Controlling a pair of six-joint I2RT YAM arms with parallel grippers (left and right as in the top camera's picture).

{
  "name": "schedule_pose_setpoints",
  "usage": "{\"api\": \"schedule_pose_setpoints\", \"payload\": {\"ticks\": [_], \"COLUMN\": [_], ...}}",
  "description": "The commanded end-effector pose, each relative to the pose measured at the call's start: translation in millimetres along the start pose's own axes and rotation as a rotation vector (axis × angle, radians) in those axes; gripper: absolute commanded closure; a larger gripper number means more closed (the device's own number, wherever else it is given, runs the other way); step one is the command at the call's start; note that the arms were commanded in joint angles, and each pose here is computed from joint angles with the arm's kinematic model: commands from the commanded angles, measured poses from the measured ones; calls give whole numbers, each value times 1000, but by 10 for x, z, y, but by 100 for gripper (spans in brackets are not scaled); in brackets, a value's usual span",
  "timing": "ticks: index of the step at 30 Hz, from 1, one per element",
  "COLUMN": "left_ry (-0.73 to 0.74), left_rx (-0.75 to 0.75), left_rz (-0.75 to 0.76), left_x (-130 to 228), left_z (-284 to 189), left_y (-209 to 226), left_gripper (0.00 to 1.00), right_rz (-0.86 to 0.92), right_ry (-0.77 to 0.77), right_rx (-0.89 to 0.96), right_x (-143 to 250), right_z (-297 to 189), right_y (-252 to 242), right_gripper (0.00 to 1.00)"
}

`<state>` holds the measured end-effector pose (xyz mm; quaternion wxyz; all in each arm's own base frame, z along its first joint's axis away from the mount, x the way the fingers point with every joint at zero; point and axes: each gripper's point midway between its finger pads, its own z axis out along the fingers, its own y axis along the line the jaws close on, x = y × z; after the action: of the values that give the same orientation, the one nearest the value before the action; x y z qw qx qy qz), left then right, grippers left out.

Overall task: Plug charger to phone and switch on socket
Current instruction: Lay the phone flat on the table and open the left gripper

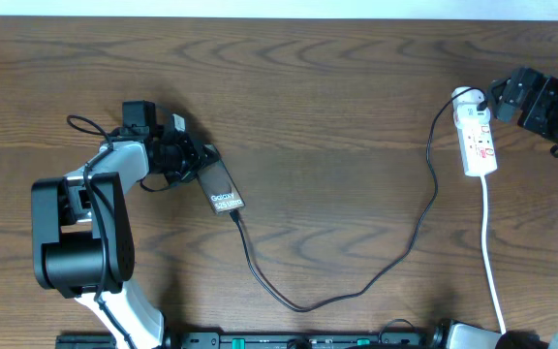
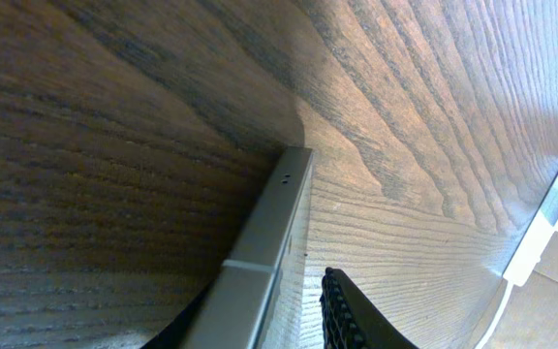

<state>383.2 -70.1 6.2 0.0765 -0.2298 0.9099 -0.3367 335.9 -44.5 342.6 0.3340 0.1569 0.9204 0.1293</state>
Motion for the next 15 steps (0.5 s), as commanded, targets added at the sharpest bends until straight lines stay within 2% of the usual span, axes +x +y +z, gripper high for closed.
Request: {"api": "schedule_pose_setpoints", "payload": {"ticks": [1, 5, 11, 15], "left_ry": [-2, 10, 34, 55], "left_rx": [-95, -121, -258, -323], "left_rz": [-25, -40, -88, -112], "left_x": [28, 69, 191, 275], "left_z": [40, 34, -19, -59], "left_y": [225, 279, 536, 655], "left_gripper": [70, 66, 64, 56], "right_rz": [11, 11, 10, 10], "right_ry": [11, 11, 11, 11], "right_rx": [-12, -12, -12, -12], "right_x": [21, 21, 22, 22], "right_z": [25, 25, 25, 25], "right_y": [29, 29, 28, 28], "right_gripper": [1, 1, 1, 1]}}
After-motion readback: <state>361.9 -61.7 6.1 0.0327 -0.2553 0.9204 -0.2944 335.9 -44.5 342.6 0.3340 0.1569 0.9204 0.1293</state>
